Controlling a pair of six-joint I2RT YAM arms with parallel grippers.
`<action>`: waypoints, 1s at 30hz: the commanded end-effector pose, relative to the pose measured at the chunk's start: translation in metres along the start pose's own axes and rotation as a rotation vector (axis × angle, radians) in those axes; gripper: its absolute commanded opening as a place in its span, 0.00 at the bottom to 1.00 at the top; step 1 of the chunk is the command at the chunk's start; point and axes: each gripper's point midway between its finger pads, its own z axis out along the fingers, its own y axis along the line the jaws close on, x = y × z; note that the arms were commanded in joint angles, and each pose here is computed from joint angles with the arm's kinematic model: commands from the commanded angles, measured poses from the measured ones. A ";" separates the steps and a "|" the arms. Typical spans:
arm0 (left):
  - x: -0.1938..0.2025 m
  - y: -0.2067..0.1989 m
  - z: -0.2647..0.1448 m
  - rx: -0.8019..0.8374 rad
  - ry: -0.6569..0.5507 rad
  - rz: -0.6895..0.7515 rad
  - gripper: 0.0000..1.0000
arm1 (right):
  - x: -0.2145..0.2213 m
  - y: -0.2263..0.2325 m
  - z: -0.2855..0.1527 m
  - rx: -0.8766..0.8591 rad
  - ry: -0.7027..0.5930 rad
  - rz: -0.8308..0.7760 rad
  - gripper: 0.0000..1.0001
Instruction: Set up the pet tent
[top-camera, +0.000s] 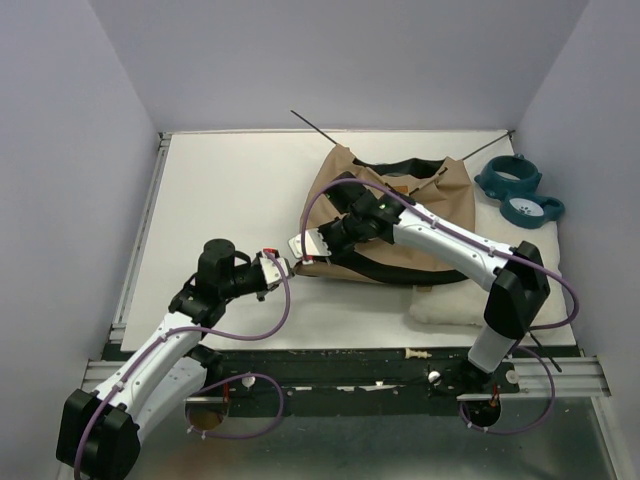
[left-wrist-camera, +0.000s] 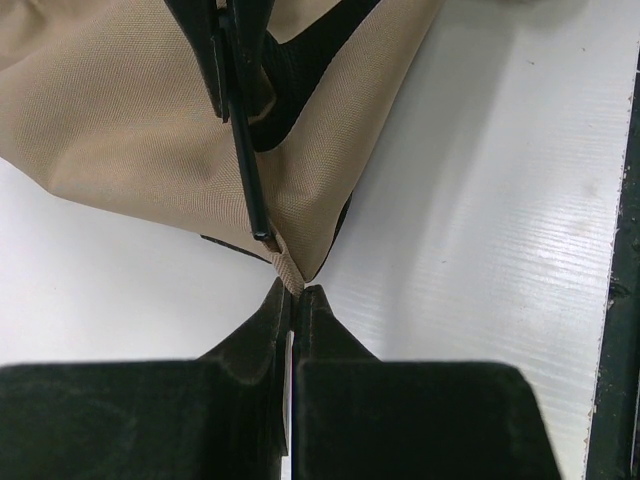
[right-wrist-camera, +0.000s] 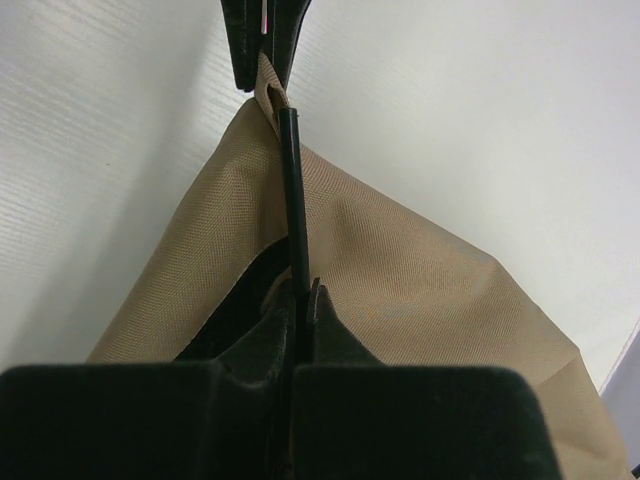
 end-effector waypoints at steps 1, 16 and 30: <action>-0.021 0.006 -0.003 -0.002 -0.050 0.041 0.00 | 0.008 0.011 0.009 -0.035 0.033 0.002 0.01; -0.035 0.008 -0.002 0.023 -0.057 -0.009 0.00 | 0.006 0.015 0.014 -0.039 0.044 -0.021 0.01; -0.062 -0.013 -0.008 0.212 -0.012 -0.179 0.00 | 0.007 0.020 0.017 -0.003 0.061 -0.143 0.01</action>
